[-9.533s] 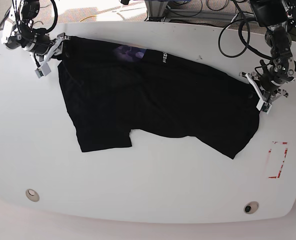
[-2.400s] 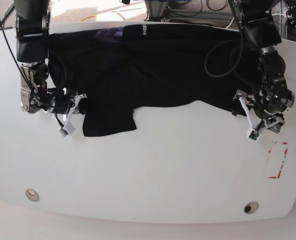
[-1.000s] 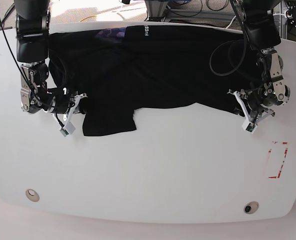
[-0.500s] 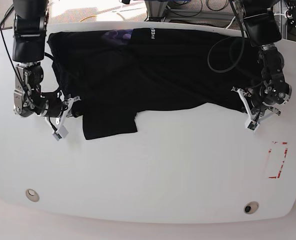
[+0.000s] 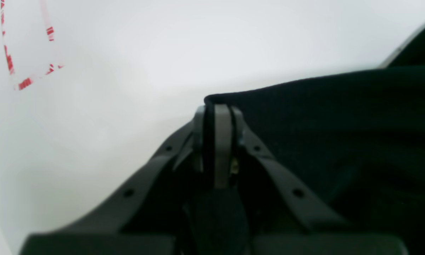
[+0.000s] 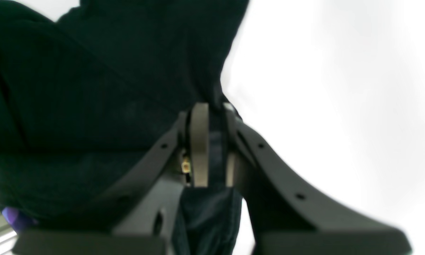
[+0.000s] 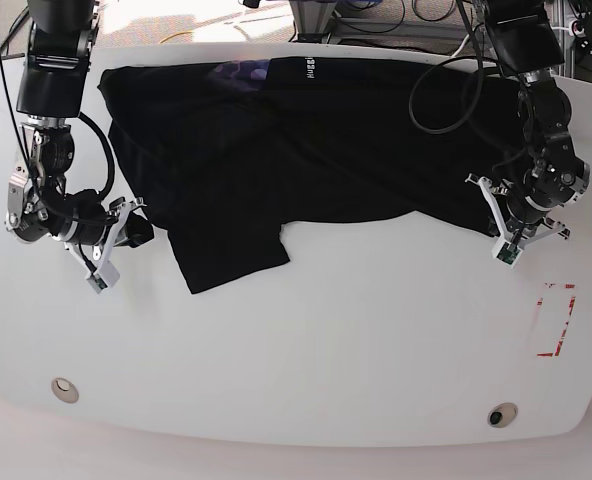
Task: Layout the t-shirt on the table in an organized manner, then fold the t-shirt properly
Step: 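Hold the hem with both grippers and adjust grip along the edge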
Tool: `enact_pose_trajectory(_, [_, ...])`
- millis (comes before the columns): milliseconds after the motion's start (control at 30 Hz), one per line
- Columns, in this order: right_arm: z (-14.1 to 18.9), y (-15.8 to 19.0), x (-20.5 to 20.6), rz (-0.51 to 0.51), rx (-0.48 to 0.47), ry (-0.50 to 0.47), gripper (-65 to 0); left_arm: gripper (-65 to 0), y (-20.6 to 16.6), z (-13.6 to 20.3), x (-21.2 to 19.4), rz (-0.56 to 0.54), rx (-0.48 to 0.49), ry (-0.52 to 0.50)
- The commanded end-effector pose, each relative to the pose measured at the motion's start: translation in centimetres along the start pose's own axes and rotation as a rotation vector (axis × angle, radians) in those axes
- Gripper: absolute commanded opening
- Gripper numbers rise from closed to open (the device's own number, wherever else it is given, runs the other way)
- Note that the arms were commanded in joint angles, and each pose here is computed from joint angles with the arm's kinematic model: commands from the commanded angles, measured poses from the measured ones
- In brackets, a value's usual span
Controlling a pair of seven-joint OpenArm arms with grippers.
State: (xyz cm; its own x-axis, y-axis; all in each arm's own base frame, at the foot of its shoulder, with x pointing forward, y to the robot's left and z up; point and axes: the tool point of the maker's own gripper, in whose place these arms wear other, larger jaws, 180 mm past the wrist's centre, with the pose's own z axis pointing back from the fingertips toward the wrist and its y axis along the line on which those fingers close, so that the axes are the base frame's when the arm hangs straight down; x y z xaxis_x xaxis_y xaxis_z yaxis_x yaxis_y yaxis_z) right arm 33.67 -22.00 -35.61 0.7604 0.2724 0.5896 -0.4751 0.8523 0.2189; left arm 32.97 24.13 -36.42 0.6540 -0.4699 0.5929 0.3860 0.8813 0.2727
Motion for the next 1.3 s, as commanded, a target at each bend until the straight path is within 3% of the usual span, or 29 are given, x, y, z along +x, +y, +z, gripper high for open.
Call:
enact_pose_trajectory(0, [1.2,-0.1,2.0,0.041,-0.017,-0.055,-57.7,-65.0,1.0,0.7,1.5,-0.011,0.031,-0.045])
enact_pose_trajectory(133, [0.9,-0.2,1.7,0.027,-0.013,-0.048,-48.0,-65.0,1.0,0.7,1.5,-0.011,0.031,-0.045])
enact_pose_trajectory(267, [-0.2,0.3,1.6,-0.007,0.015,-0.069,-33.1,-65.0,1.0,0.7,1.4,-0.011,0.030,-0.043])
enact_pose_trajectory(333, [-0.3,0.5,2.0,-0.010,0.021,-0.091,-30.6,-65.0,1.0,0.7,1.4,-0.011,0.030,-0.043])
enact_pose_trajectory(800, [-5.4,0.8,0.8,-0.108,0.092,-0.084,-30.3,-65.0,1.0,0.7,1.4,-0.011,0.031,-0.043])
enact_pose_trajectory(1267, [-6.6,1.8,0.3,-0.130,0.121,-0.073,-30.8,-65.0,1.0,0.7,1.4,-0.011,0.031,-0.043])
